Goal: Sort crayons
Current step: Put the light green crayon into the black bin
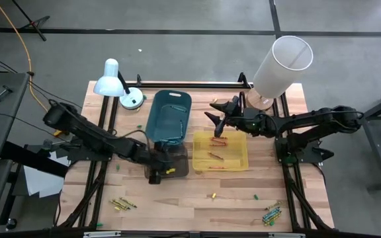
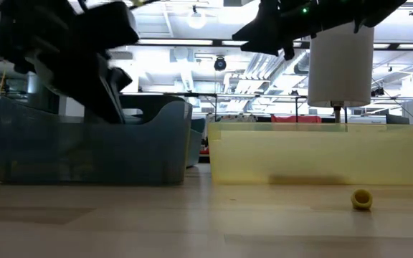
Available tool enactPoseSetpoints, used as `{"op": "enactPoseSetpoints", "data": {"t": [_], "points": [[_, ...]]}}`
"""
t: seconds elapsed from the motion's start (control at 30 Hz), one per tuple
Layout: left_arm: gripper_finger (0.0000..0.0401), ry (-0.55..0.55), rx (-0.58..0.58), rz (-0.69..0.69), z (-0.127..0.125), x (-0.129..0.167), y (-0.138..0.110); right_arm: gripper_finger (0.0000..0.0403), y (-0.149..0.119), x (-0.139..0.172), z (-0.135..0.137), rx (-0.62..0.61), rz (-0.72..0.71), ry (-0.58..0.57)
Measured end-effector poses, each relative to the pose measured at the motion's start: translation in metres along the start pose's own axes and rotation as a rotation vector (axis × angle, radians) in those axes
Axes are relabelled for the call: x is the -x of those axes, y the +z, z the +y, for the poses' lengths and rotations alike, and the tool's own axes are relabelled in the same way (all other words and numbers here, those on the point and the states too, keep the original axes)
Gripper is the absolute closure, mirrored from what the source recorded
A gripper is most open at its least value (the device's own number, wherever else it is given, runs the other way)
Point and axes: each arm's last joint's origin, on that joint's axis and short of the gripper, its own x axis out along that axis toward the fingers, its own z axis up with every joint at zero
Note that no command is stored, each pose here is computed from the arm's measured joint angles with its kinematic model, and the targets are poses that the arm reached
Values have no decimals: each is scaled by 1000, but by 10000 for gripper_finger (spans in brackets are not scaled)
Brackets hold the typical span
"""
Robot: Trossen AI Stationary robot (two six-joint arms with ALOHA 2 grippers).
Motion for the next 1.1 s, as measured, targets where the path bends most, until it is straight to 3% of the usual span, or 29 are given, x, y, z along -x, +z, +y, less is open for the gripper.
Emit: {"op": "enactPoseSetpoints", "data": {"t": [0.17,0.47,0.63,0.87,1.1], "points": [[401,28,-17,108,-3,-19,5,204,-1,0,2,-14,19,78],[399,50,-124,227,-6,-42,1,204,-2,0,2,-9,31,86],[361,52,-142,228,-6,-43,1,204,-3,0,2,-7,36,85],[268,27,-124,173,-7,-24,19,204,-3,0,2,-6,40,84],[208,55,-117,16,-1,33,51,204,-4,0,2,-1,52,82]]}}
